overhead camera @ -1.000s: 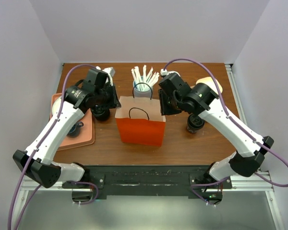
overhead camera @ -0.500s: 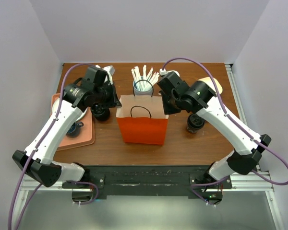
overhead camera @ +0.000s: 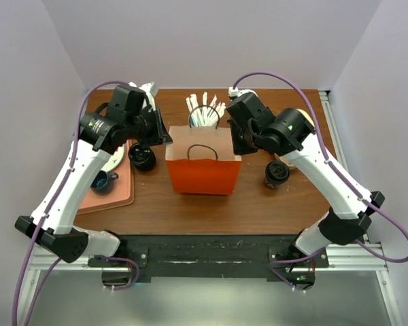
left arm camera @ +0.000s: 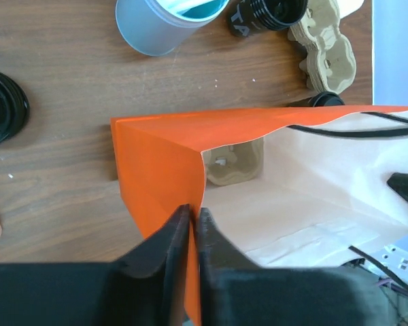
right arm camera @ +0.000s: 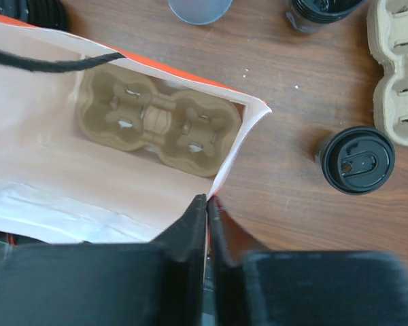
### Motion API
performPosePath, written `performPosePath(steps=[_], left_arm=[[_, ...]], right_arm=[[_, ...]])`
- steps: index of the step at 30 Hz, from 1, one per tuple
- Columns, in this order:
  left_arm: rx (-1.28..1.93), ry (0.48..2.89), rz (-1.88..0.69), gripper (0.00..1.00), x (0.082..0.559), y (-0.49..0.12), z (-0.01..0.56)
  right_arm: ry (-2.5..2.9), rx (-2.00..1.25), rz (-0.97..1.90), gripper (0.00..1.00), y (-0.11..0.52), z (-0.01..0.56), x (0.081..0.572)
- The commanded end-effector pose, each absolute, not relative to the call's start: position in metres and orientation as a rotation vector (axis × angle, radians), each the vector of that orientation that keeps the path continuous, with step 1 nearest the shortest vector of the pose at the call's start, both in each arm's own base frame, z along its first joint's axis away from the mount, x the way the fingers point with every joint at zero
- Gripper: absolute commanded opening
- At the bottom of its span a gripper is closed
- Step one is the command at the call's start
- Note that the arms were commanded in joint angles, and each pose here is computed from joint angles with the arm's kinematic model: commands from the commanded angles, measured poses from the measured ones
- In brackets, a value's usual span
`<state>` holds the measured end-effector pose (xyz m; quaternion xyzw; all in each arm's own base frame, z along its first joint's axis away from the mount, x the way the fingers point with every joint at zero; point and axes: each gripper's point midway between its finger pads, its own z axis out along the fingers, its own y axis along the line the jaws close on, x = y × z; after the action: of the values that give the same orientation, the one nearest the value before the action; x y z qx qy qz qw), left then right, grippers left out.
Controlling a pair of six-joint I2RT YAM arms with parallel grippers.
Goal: Pack the takeout coffee
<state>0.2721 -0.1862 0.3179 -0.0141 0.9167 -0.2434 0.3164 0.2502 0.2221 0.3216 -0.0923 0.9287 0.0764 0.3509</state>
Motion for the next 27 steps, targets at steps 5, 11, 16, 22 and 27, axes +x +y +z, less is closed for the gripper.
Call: performPosePath(steps=[5, 11, 16, 22, 27], left_arm=[[-0.046, 2.479, -0.646, 0.35, 0.266, -0.187, 0.279], [0.001, 2.43, -0.691, 0.46, 0.27, -0.194, 0.289], [0.017, 2.411, -0.713, 0.49, 0.273, -0.197, 0.292], [0.026, 2.442, -0.651, 0.43, 0.274, -0.193, 0.277], [0.032, 2.474, -0.614, 0.21, 0.271, -0.19, 0.267]], right_arm=[[2.411, -0.198, 0.123, 0.27, 0.211, 0.29, 0.251], [2.372, -0.184, 0.151, 0.27, 0.21, 0.304, 0.252], [2.351, -0.185, 0.186, 0.27, 0.21, 0.317, 0.25], [2.286, -0.144, 0.222, 0.28, 0.207, 0.344, 0.252], [2.222, -0.115, 0.217, 0.29, 0.2, 0.365, 0.256]])
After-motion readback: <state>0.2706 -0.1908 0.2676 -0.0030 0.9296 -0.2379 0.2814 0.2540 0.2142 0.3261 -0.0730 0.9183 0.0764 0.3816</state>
